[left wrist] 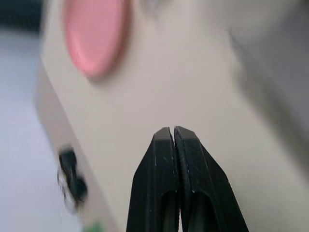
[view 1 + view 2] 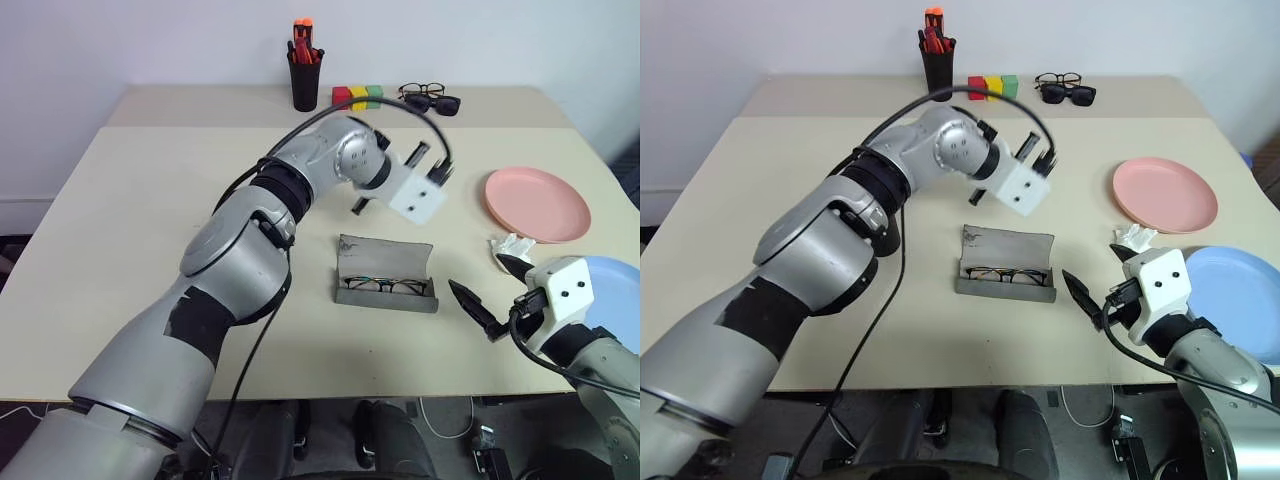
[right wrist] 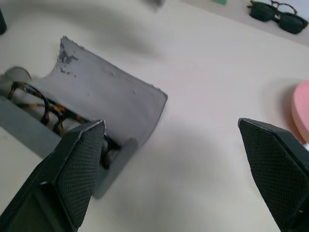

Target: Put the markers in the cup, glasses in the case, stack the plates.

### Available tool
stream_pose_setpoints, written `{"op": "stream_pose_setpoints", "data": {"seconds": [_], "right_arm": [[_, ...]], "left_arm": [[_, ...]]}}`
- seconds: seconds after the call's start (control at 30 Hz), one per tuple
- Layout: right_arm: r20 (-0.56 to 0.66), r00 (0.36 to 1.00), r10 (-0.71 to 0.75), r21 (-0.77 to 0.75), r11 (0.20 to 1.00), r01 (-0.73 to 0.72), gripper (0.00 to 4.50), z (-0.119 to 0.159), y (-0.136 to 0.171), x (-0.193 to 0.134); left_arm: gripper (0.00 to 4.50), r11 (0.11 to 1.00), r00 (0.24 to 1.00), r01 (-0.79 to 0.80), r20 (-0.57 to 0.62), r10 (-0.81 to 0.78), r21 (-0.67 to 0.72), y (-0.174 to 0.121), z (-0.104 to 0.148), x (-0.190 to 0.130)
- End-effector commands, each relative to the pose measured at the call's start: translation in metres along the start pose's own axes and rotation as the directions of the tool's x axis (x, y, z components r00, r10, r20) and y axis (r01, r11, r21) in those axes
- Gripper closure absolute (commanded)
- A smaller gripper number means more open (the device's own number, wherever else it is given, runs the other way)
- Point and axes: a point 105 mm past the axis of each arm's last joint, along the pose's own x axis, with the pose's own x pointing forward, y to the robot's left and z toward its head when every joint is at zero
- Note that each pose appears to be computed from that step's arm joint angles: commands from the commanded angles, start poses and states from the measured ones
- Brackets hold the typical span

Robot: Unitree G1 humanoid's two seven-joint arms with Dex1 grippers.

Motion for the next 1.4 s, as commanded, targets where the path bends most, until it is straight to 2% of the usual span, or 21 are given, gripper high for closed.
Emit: {"op": "stream_pose_setpoints", "data": {"seconds": [0.03,0.27,0.47,0.7,0.93,1.1,1.2,1.27,1.4], "right_arm": [[0.072,0.997,-0.018,0.006,1.0,0.017,0.0,0.019,-0.001,-0.005],[0.114,0.992,-0.058,0.047,0.997,0.053,0.0,0.028,-0.002,-0.012],[0.104,0.992,-0.07,0.055,0.996,0.064,0.0,0.025,0.0,-0.016],[0.091,0.992,-0.084,0.054,0.995,0.079,0.0,0.022,-0.002,-0.021],[0.077,0.993,-0.09,0.056,0.995,0.085,0.0,0.018,-0.006,-0.023],[0.055,0.994,-0.09,0.07,0.994,0.086,0.0,0.011,-0.012,-0.023],[0.037,0.99,-0.137,0.059,0.989,0.134,0.0,0.011,-0.021,-0.024],[0.024,0.982,-0.187,0.046,0.982,0.185,0.0,0.01,-0.031,-0.027],[0.005,0.969,-0.248,0.056,0.967,0.247,0.0,0.006,-0.049,-0.038]], "left_arm": [[4.46,0.985,0.997,0.006,-0.081,0.007,0.17,0.005,-0.002,0.002],[4.46,0.97,0.993,0.089,-0.101,-0.068,0.228,-0.023,-0.003,0.017],[4.46,0.965,0.982,0.19,-0.028,-0.188,0.18,-0.049,0.006,0.023],[4.46,0.955,0.933,0.296,0.213,-0.291,0.009,-0.056,0.032,0.015],[4.46,0.924,0.854,0.382,0.383,-0.352,-0.002,-0.052,0.043,-0.01],[4.46,0.868,0.75,0.496,0.484,-0.451,0.04,-0.077,0.053,-0.014],[4.46,0.903,0.773,0.429,0.521,-0.363,-0.007,-0.072,0.057,-0.01],[4.46,0.953,0.812,0.284,0.554,-0.183,-0.103,-0.045,0.058,-0.013],[4.46,0.955,0.775,0.099,0.624,0.102,-0.279,-0.008,0.054,-0.037]]}}
